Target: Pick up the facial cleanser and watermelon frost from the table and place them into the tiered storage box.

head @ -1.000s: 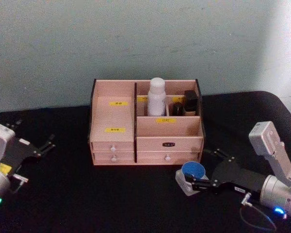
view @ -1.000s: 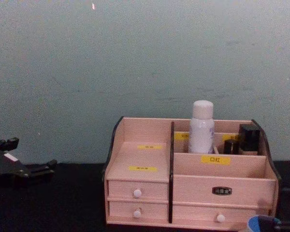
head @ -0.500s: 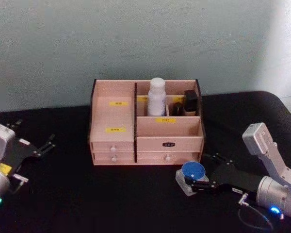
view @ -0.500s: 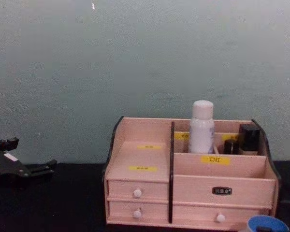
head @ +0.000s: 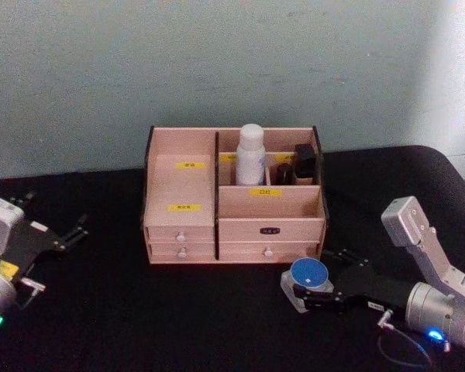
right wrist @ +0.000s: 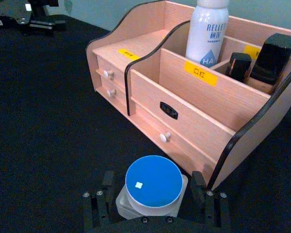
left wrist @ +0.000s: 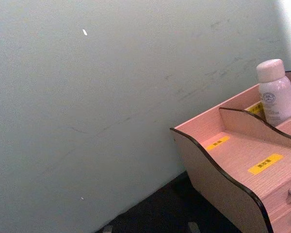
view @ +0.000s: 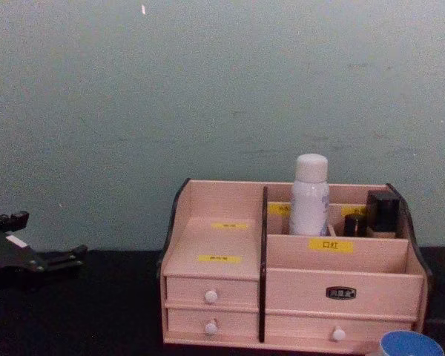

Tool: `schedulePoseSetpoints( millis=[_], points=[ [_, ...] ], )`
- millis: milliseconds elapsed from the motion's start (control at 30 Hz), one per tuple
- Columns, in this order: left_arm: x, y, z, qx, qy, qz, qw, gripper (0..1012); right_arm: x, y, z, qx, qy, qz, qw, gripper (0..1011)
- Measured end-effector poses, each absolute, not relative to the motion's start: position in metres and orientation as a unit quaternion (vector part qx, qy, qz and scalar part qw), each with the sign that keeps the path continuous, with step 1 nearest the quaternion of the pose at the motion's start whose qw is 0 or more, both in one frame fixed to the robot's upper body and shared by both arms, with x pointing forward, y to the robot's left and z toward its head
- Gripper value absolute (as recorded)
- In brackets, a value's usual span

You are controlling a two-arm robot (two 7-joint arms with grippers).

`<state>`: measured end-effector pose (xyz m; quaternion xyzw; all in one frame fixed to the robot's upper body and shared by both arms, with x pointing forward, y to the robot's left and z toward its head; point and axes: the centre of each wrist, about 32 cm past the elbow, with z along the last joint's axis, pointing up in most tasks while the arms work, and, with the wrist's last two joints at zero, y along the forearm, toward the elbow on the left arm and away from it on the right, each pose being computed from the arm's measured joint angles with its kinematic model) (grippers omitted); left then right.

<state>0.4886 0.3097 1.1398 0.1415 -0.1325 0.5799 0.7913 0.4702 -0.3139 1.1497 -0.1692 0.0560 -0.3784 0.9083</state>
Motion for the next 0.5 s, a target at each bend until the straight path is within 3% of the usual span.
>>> schedulePoseSetpoints(
  millis=[500],
  points=[
    [0.4886, 0.3097, 1.1398, 0.141, -0.132, 0.58, 0.791, 1001, 0.4721, -0.3115, 1.1463, -0.173, 0.067, -0.38, 0.906, 1000]
  ],
)
